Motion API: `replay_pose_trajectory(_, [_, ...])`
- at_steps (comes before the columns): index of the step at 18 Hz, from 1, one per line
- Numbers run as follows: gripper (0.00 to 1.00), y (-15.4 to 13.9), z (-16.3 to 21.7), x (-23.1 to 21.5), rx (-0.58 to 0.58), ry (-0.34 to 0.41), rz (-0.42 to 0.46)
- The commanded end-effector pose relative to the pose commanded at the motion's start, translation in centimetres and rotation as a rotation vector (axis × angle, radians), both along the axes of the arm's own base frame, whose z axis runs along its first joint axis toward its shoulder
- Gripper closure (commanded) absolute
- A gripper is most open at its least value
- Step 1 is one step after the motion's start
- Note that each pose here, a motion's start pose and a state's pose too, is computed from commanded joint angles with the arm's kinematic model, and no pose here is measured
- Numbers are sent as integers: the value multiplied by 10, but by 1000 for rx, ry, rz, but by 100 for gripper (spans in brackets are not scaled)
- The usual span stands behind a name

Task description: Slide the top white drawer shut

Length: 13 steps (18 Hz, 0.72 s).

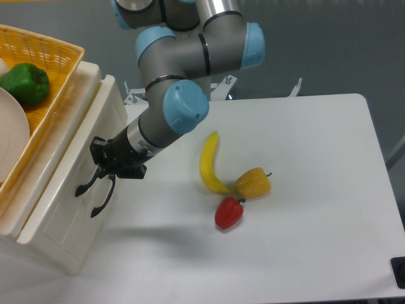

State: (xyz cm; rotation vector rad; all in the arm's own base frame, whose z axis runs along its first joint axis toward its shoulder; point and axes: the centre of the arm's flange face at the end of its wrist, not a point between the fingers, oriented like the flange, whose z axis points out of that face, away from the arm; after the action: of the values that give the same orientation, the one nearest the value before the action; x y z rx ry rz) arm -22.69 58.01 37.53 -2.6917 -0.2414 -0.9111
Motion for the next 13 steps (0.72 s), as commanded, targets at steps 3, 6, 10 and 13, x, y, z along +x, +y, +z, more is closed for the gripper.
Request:
replay_pose_trajectory(3, [100, 2, 2, 0, 5, 2, -1])
replay_pose_trajectory(6, [100, 2, 1, 1, 5, 2, -3])
replay_pose_trajectory(10, [89, 1, 0, -6, 13, 12, -2])
replay_pose_trajectory(13, [55, -4, 6, -38, 67, 68, 44])
